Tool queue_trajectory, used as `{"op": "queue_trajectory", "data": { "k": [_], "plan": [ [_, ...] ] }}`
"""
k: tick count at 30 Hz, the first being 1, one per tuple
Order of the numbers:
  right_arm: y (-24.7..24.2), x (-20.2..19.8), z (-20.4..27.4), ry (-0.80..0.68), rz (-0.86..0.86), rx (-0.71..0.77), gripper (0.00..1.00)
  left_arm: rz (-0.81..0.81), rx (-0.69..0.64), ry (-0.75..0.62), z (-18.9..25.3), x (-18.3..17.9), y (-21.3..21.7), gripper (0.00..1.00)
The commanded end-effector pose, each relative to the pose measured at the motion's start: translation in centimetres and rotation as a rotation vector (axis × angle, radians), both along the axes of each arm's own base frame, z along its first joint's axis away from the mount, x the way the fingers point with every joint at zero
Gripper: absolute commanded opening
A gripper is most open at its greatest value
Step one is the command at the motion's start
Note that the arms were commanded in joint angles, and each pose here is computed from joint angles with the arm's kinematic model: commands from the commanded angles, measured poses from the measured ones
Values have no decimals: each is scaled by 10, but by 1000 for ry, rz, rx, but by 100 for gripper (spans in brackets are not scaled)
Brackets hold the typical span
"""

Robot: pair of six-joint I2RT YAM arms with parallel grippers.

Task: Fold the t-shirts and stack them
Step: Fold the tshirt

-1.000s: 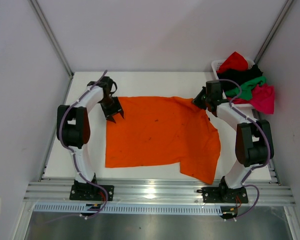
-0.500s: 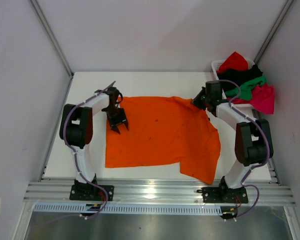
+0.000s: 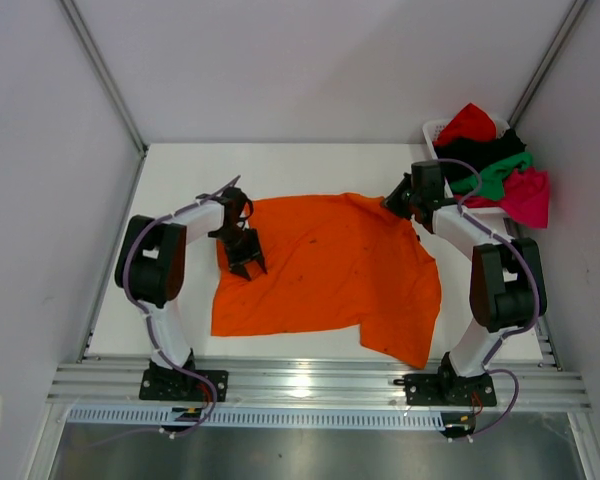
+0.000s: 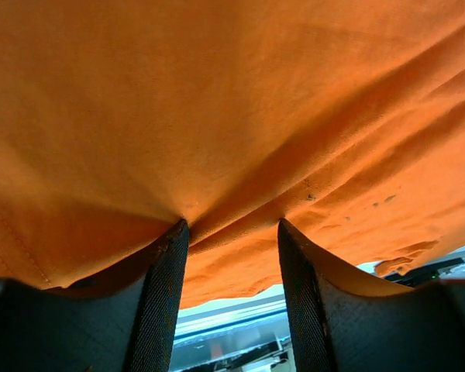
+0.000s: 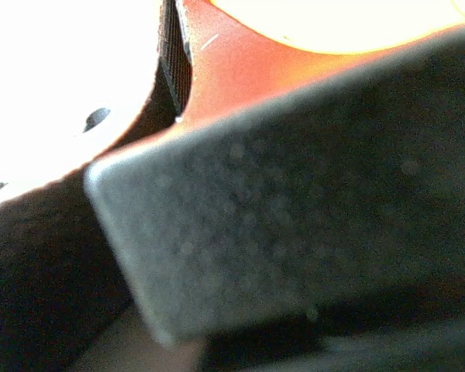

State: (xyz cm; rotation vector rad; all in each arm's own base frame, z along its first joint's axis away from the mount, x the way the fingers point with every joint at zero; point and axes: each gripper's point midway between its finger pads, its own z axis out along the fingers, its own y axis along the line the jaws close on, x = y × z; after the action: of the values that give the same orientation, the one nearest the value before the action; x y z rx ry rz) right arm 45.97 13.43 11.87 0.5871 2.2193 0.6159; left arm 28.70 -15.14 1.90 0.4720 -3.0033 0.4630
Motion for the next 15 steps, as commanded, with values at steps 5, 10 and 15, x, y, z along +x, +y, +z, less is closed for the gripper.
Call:
{"op": "queue_trajectory", "data": {
  "k": [5,10,15],
  "plan": [
    [-2,3,6,-24,-1,5,5,-10,9,-75,18,-12,-10,53],
    [-2,0,3,-16,3,2,5,-6,60,-84,16,-25,-2,53],
    [-4,-3,2,-12,0,3,5,-1,62,-68,7,-39,0,53]
  ]
}}
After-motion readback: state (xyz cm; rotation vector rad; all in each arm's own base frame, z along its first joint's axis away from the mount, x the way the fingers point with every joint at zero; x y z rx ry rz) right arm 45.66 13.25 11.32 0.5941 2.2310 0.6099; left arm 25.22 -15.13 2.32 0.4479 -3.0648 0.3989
